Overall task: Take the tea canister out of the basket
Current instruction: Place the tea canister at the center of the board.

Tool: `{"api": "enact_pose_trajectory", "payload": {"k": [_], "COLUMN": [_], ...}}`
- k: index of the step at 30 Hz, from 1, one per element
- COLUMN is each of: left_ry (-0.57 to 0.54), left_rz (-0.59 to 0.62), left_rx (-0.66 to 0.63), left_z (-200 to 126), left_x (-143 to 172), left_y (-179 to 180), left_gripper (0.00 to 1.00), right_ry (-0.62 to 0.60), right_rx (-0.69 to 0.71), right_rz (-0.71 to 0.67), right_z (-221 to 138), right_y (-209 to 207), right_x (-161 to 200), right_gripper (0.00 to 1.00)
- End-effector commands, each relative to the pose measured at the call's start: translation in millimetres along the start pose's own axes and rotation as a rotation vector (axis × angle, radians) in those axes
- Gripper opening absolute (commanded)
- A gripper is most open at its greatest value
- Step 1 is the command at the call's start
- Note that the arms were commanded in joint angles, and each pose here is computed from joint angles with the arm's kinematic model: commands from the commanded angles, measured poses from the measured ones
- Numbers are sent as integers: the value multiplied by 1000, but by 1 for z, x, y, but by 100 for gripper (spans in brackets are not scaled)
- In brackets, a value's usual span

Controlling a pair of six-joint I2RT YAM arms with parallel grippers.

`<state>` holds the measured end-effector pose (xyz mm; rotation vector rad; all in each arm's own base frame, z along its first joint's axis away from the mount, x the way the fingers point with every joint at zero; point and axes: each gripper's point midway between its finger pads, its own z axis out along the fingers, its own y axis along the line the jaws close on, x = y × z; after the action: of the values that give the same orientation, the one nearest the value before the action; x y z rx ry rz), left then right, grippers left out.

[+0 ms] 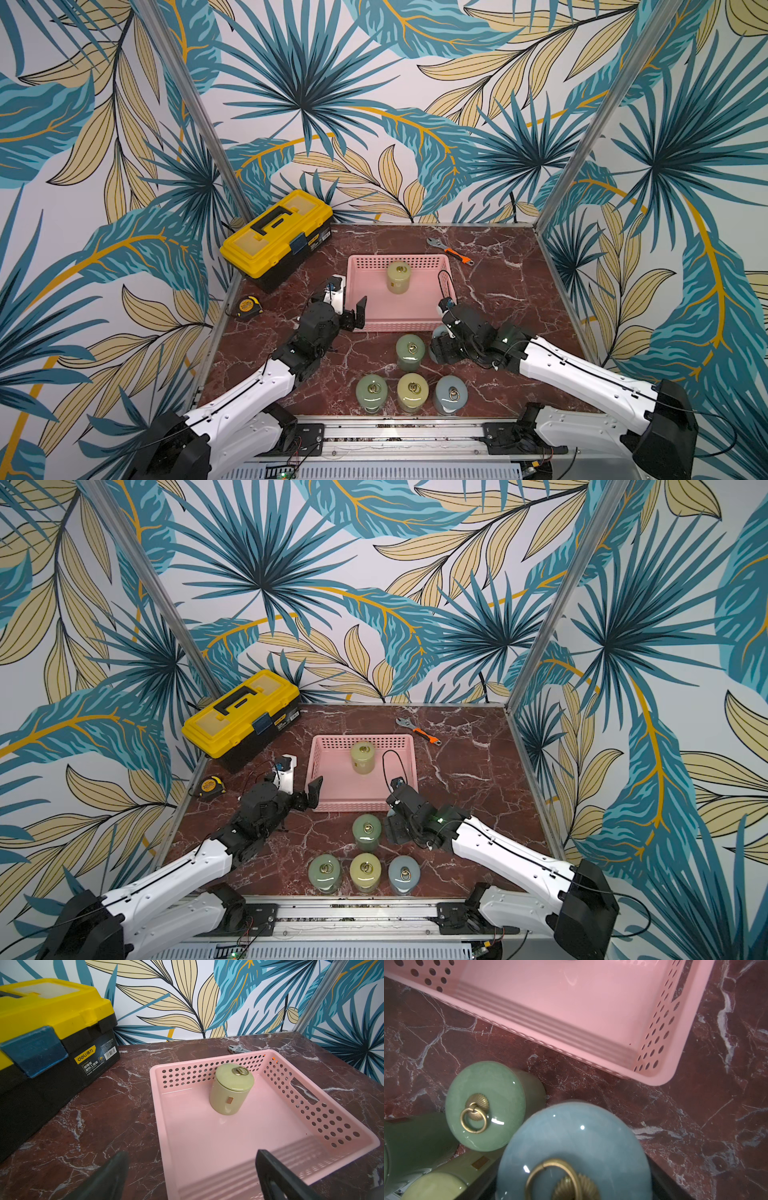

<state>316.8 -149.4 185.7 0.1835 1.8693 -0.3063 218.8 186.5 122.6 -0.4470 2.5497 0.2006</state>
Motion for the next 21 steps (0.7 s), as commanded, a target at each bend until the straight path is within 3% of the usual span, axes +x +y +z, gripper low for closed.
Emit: {"api": "enact_pose_trajectory", "payload": {"k": [1, 21], "left_ry": [0, 5], "left_rz": [-2, -1], "left_rx": [6, 5], "left_z": [1, 2], "left_x": [2, 3], "left_y": [0, 0], "left_gripper": [100, 100], "right_ry": [-59, -11], "right_rx": [-21, -11], "right_rz": [40, 72], "right_z": [3, 26], "right_y": [6, 3], "right_x": [-11, 14], "right_gripper": [52, 52]}}
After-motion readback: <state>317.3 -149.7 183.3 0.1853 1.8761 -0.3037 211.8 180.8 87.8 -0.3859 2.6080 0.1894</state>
